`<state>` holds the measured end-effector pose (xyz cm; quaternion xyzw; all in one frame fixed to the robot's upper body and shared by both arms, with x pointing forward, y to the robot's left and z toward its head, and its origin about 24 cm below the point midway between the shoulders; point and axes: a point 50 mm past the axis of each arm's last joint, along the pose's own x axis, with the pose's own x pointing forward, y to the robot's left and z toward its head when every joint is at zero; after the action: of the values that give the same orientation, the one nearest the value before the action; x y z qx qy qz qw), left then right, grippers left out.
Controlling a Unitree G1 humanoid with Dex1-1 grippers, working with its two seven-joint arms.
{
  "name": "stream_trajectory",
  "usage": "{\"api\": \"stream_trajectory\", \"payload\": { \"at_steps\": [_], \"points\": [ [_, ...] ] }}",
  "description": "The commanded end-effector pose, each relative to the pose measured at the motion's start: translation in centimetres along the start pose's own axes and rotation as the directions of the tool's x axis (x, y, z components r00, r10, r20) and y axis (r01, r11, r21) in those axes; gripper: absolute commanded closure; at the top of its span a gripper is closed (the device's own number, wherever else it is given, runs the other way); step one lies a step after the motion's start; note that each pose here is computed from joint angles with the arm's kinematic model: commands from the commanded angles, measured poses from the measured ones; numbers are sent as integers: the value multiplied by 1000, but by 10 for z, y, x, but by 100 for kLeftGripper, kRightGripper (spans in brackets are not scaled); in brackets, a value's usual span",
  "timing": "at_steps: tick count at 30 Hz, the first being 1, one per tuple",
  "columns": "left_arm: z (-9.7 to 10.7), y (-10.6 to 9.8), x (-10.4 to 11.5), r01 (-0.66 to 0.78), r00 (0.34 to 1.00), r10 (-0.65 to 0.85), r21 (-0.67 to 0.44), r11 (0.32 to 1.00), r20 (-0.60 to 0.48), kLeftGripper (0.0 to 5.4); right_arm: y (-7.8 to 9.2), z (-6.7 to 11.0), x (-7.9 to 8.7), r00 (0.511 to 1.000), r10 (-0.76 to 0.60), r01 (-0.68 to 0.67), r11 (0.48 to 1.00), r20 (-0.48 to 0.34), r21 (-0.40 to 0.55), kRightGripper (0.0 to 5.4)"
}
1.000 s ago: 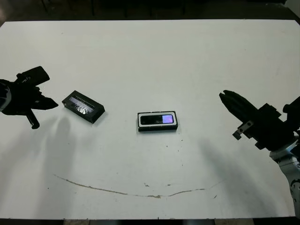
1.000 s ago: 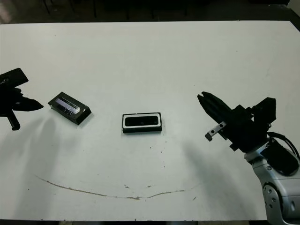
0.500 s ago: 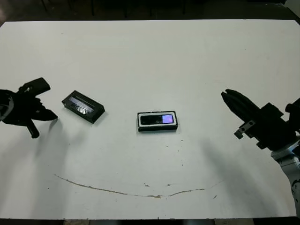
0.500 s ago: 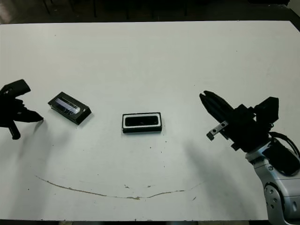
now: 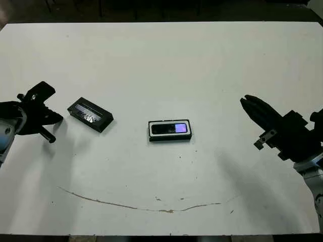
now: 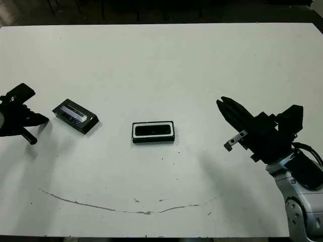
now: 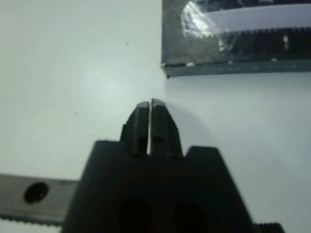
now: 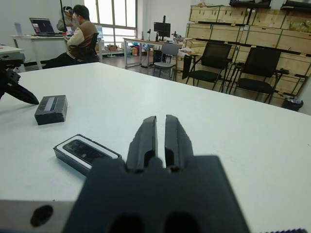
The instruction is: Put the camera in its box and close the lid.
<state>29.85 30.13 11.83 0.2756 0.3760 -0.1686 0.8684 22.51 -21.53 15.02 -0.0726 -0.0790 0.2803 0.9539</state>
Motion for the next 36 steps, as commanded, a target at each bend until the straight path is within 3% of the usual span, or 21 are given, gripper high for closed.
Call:
{"api": "stream_trajectory", "payload": {
  "at_steps": [1, 11, 36],
  "points": [
    [-17, -10, 9, 36, 997, -38, -32, 999, -67, 540, -2, -3, -4, 999, -13, 13, 1000, -36, -2, 539],
    [-11, -12, 12, 65, 997, -69, -83, 994, -44, 540, -2, -2, -4, 999, -16, 16, 1000, -46, -5, 539],
    [32, -20, 37, 38, 996, -31, -75, 996, 88, 540, -4, -5, -6, 999, -11, 10, 1000, -35, -22, 539]
  ]
}}
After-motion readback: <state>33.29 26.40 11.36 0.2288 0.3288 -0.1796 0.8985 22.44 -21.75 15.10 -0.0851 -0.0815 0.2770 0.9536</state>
